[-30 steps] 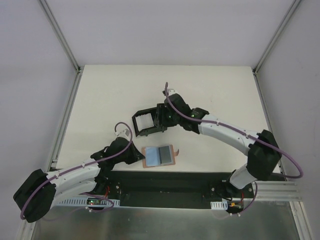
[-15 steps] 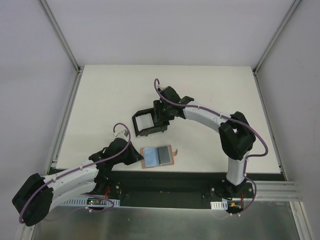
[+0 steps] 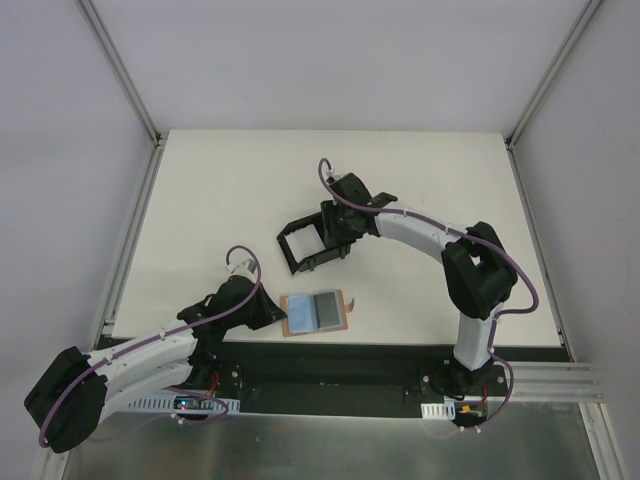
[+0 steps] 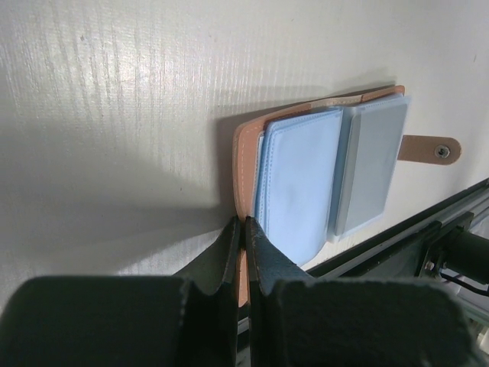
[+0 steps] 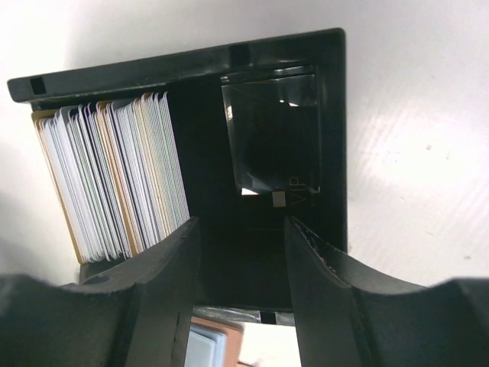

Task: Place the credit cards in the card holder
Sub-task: Move the storage box to the center of the board.

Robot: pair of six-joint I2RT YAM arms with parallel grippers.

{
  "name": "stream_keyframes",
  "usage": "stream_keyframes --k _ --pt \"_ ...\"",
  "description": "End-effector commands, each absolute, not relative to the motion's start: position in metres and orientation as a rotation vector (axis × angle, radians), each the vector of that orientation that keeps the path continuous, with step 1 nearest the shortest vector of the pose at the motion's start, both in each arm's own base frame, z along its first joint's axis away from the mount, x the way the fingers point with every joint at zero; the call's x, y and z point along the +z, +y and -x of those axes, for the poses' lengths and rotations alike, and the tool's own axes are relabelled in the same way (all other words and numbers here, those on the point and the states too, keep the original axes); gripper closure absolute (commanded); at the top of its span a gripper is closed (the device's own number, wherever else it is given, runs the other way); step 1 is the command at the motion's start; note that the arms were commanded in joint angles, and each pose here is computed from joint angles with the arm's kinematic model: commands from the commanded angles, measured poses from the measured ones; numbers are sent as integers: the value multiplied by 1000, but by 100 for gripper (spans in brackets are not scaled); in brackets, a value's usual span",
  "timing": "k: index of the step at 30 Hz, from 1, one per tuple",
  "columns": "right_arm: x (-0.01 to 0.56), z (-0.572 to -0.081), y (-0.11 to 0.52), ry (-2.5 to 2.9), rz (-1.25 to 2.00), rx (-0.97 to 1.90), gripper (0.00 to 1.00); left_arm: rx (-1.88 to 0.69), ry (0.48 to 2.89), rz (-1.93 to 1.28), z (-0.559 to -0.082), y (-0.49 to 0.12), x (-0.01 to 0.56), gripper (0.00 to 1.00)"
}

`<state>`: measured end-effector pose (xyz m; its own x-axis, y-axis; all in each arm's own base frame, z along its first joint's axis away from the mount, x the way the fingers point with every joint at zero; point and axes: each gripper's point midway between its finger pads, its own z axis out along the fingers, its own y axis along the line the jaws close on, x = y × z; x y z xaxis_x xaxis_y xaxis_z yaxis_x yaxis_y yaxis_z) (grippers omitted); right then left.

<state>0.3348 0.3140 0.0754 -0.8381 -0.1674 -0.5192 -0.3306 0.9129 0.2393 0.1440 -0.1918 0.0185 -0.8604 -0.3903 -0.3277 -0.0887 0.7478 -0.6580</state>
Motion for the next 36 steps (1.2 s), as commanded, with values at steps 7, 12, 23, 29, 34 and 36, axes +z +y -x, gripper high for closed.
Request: stream_keyframes --k 7,12,23,29,34,36 --pt "90 -329 255 2545 301 298 50 -859 2528 349 -142 -186 11 100" --pt "100 -330 251 2531 281 348 49 -858 2526 347 -143 -187 12 100" --pt "130 -329 293 2443 388 707 40 -860 2522 336 -145 -189 15 100" --pt "116 -332 308 2466 432 770 36 -857 2531 336 -145 -189 14 100" --pt "107 -336 318 2477 460 808 33 -855 2537 331 -145 -190 13 100" --pt "102 -338 319 2480 464 807 32 -852 2539 332 -145 -190 13 100"
